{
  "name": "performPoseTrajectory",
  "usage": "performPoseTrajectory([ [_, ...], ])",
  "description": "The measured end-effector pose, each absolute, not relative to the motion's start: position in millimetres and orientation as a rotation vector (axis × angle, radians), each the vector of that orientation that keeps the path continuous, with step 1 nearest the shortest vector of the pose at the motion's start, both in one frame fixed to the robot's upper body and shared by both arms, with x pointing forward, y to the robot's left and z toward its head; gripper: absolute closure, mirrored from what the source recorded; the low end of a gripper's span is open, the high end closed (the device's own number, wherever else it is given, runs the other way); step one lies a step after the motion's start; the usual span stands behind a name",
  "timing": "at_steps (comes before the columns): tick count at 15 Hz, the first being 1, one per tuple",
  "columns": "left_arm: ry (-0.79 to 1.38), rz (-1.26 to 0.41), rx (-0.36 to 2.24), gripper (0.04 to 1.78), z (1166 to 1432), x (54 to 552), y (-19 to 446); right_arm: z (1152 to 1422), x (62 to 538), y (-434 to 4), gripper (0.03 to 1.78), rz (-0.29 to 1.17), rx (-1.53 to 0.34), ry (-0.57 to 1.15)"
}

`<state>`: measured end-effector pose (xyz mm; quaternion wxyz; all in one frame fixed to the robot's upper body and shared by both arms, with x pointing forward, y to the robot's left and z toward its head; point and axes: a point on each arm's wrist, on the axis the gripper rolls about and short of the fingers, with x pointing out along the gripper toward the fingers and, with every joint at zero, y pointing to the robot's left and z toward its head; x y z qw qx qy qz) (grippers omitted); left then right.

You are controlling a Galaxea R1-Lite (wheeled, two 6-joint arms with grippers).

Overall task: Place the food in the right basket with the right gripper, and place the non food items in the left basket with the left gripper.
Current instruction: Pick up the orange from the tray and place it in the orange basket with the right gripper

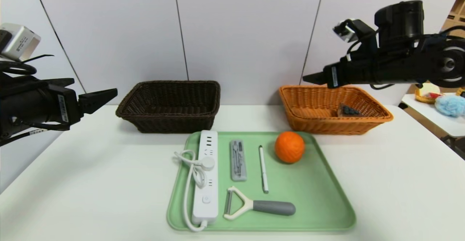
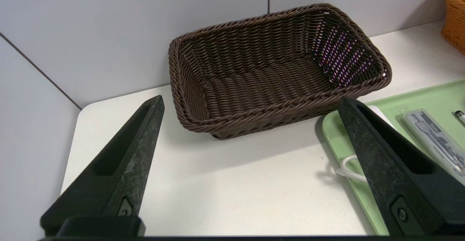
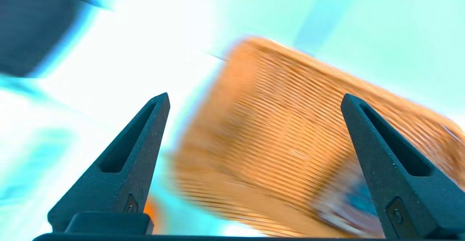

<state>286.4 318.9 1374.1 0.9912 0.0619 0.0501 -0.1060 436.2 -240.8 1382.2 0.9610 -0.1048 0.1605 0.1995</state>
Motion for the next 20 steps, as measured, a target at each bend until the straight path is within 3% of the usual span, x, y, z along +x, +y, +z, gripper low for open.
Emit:
performPoseTrajectory([
  [3,0.101,-0.213,0.125,0.13,1374,286,319,1390,408,-200,0.16,0.485,-0.150,0.368],
  [6,0.101,-0.214,0.126,0.13,1374,286,319,1382,384,-188,0.14,0.490,-0.121,0.539],
  [15,0.105,-0.214,0.125,0.13,1373,286,319,1324,373,-186,0.12,0.388,-0.138,0.838],
  [20,0.111,-0.215,0.125,0.13,1371,286,319,1298,384,-179,0.12,0.367,-0.115,0.887],
])
